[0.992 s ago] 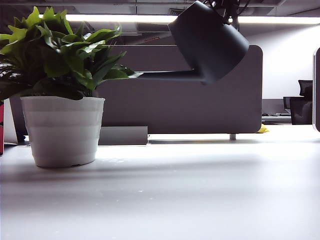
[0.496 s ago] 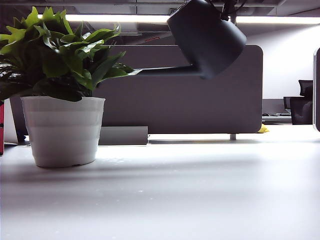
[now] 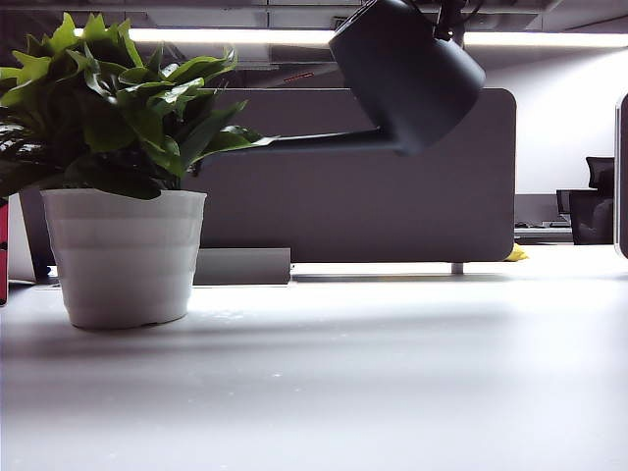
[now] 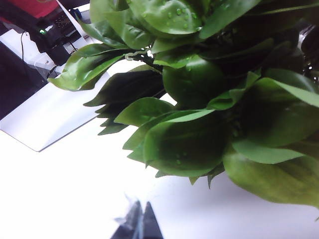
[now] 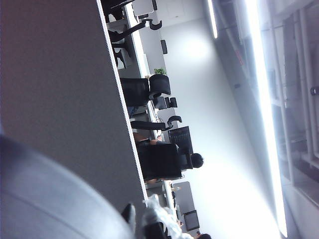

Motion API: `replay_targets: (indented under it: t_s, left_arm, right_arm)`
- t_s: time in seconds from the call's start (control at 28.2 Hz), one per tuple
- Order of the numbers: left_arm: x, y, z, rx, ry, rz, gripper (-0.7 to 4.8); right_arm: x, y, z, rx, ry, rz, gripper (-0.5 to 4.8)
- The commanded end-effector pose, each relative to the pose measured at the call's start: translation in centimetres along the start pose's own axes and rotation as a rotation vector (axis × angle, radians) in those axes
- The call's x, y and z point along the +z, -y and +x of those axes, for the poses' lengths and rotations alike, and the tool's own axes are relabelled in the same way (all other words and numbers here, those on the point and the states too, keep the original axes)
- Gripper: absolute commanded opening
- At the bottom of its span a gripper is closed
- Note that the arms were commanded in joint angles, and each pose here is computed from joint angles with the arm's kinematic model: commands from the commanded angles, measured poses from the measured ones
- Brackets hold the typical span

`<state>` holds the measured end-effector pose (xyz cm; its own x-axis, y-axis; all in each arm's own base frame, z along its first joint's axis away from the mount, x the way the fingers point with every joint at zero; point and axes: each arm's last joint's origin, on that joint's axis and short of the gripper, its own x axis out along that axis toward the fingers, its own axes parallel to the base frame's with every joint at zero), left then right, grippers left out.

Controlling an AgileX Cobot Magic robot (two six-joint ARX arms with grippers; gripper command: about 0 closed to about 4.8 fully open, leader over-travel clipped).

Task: Pick up the watering can from the table, water the potted plant, and put the can back.

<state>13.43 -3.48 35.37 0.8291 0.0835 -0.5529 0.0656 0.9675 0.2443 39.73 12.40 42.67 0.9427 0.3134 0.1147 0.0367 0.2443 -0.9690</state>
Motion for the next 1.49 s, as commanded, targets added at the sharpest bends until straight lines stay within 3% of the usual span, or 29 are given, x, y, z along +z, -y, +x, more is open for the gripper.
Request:
replay_targets:
  t_s: [0.04,1.1,1.49]
  left_arm:
    - [0.1,0.0,-0.1,-0.001,0.01,-0.002,-0.06]
    - [0.1,0.0,-0.1,-0.001,0.011,-0.002,-0.06]
    - [0.2,0.0,-0.1,0.0,0.013,-0.003,-0.06]
  right_arm:
    - [0.8,3.3,-1.1,-0.18,0.043,0.003,-0.05]
    - [0.8,3.2,-1.1,-0.174,0.04,0.007,-0.05]
    - [0.1,4.4,-2.1,-0.177,0.025,0.262,-0.05]
